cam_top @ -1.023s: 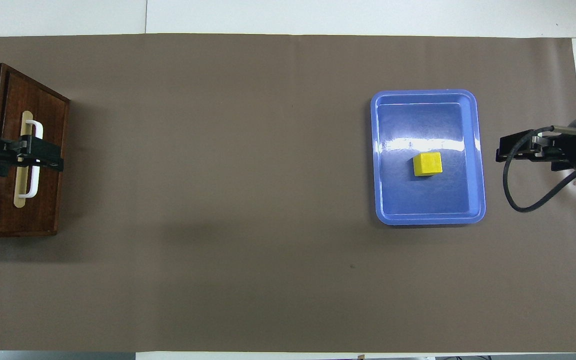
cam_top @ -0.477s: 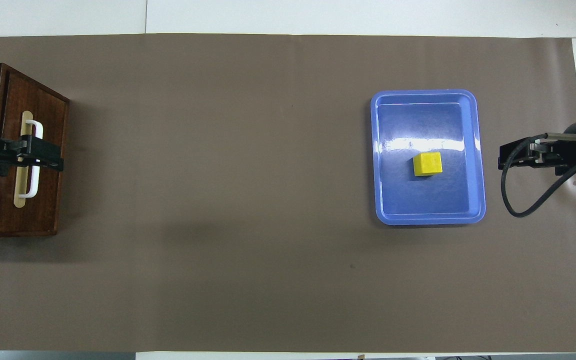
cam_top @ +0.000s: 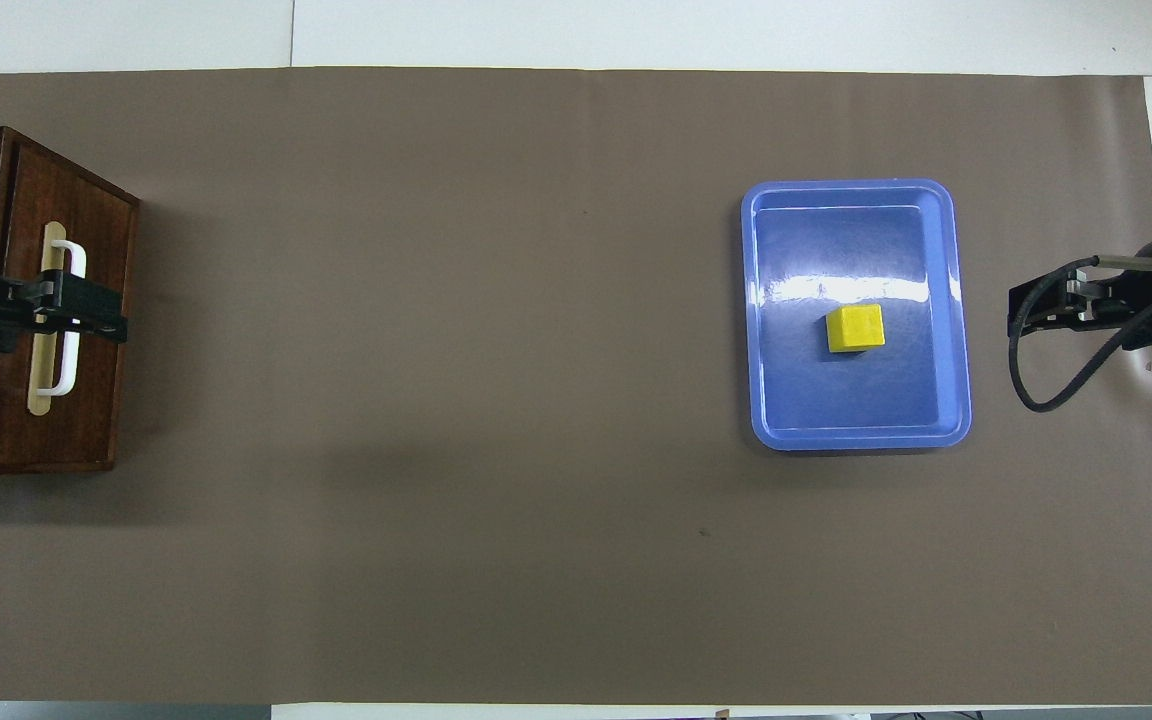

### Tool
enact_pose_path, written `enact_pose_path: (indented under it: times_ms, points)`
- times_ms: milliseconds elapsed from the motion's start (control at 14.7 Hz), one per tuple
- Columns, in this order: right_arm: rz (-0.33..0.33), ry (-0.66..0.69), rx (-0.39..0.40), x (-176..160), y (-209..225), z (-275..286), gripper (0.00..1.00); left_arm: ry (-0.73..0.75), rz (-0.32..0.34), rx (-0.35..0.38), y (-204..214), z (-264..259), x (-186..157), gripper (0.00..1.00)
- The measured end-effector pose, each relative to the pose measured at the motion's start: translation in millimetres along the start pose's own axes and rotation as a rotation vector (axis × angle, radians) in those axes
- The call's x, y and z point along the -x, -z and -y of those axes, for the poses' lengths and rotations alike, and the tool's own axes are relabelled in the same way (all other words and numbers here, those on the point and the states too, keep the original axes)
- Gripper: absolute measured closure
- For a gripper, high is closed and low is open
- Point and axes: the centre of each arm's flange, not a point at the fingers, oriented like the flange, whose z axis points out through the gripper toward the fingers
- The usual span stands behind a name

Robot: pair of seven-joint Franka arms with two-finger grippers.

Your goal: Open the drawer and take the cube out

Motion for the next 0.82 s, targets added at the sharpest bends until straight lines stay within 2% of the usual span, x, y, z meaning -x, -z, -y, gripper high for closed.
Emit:
enact_pose_path:
  times_ms: [818]
  points:
    - [0.012, 0.042, -0.012, 3, 1, 12, 0.0, 0.0, 0.0, 0.0, 0, 0, 0, 0.0]
